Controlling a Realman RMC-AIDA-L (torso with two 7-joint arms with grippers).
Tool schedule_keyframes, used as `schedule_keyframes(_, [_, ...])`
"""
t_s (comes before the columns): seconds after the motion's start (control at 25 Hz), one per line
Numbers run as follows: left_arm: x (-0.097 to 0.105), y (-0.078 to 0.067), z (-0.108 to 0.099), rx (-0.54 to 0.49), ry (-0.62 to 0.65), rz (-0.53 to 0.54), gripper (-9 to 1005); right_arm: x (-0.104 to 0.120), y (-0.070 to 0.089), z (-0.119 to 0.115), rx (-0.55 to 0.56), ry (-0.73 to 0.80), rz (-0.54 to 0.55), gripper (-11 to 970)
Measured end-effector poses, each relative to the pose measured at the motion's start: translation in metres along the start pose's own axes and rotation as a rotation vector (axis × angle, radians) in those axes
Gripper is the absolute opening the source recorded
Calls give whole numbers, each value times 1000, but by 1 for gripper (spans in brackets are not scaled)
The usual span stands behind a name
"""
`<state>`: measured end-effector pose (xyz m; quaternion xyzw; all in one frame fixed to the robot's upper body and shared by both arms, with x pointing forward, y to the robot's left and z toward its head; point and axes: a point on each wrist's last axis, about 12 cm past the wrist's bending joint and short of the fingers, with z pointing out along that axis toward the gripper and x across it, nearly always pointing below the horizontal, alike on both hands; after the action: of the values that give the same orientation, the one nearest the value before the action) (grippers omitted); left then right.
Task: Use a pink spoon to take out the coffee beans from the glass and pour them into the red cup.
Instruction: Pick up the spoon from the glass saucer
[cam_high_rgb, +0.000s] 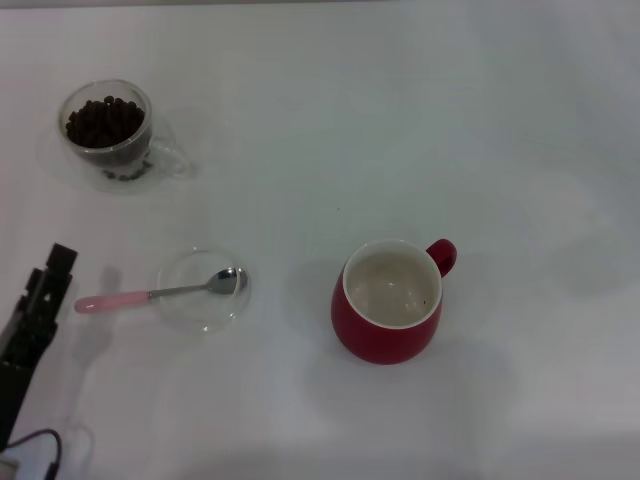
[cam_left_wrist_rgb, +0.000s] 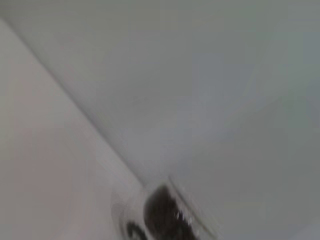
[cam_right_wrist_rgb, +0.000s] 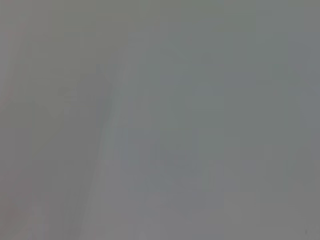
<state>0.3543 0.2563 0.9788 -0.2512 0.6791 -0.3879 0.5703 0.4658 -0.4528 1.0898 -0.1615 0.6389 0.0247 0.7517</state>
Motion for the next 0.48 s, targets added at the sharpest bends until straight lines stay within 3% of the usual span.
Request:
schedule_keyframes(0.32, [12,-4,-20,-58,-17,-69,740,-5,-11,7,22,14,-12,848])
schedule_keyframes(0.48, [16,-6,-21,-47,9,-82,740,-5,-11,12,19,19,-16,848])
